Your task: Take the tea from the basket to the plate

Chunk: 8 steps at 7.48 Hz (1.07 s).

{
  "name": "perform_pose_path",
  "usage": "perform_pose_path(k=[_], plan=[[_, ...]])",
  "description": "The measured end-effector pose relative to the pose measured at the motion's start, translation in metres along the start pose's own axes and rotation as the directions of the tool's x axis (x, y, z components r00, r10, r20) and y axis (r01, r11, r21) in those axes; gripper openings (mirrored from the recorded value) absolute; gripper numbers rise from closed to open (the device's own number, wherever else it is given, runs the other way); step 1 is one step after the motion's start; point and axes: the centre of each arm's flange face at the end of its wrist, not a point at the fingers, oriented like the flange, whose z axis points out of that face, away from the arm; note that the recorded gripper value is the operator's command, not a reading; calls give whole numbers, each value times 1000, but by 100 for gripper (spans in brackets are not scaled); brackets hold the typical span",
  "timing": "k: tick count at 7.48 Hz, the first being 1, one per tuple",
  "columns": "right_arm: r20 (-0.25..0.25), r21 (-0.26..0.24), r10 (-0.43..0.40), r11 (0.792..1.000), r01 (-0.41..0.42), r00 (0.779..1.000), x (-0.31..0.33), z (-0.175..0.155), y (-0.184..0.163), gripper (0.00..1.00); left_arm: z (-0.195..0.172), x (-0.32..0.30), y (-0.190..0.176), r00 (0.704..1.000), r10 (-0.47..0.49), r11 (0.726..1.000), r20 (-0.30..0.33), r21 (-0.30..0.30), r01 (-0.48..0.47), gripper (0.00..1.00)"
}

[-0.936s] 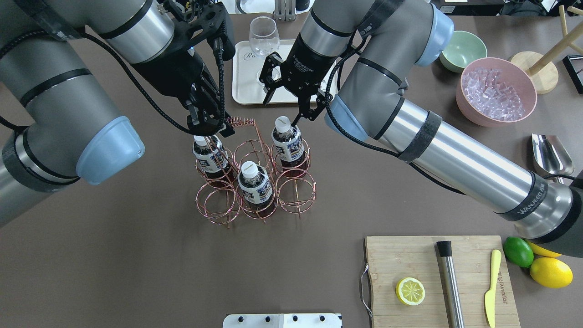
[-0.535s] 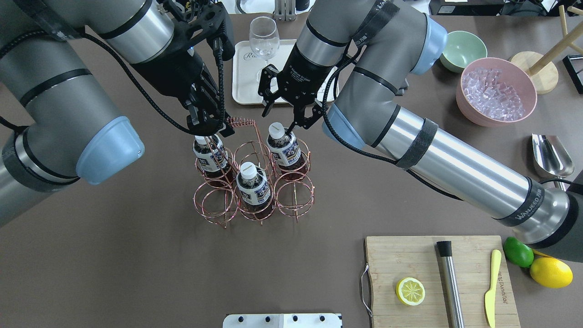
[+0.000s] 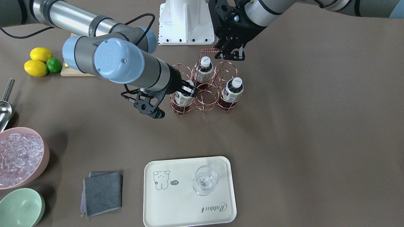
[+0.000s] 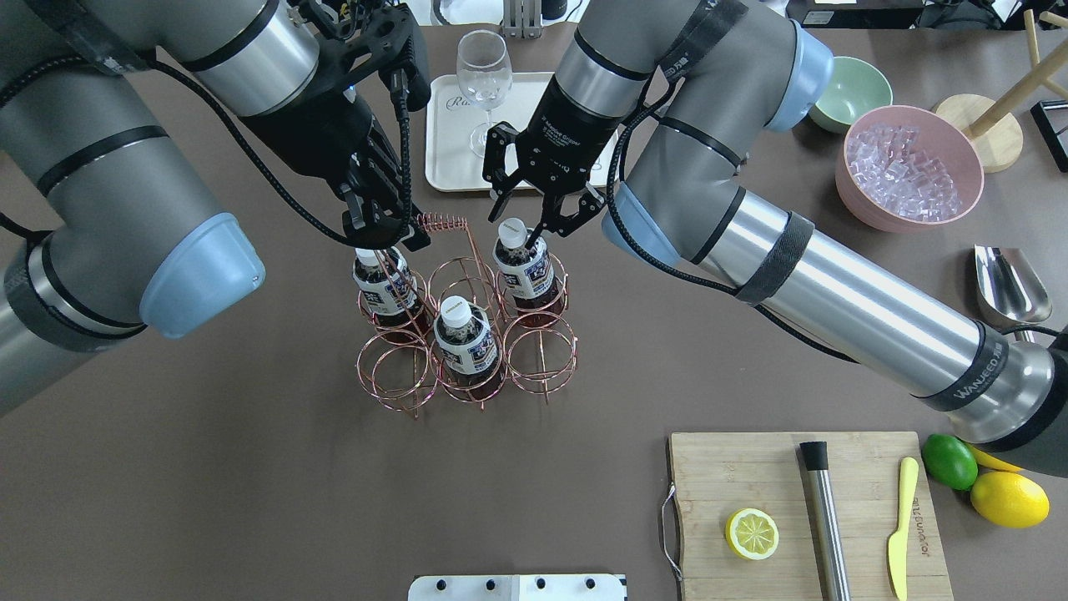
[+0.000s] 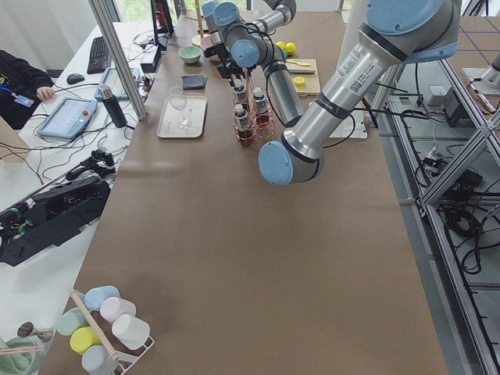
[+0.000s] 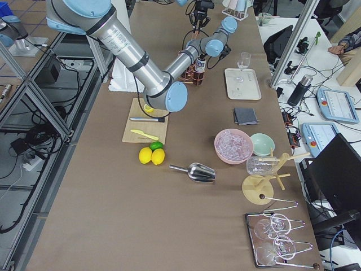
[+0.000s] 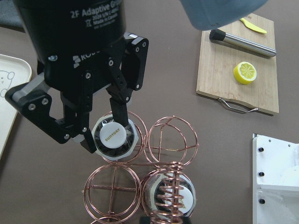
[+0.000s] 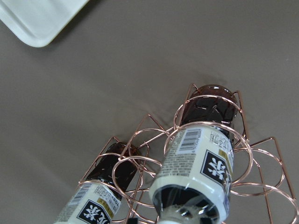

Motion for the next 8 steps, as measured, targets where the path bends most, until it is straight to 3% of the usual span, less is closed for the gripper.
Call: perform_pose_path(k=[2, 4, 5, 8], plan=[[-4, -19, 6, 1000, -6, 1000, 4, -2, -3, 0, 0, 0, 0, 1000, 1, 1000, 0, 1, -1, 0], [3, -20, 4, 1000, -4, 1000, 5, -9, -5, 0, -1, 1, 0, 1000, 2, 1000, 1, 2, -2, 0], [19, -33, 10, 999, -9, 1000, 5, -30, -9, 0, -1, 1, 0, 1000, 3, 1000, 0, 3, -3, 0], [115, -92, 50, 995, -40, 992, 10, -152, -35, 0, -2, 2, 0, 1000, 3, 1000, -2, 4, -3, 0]])
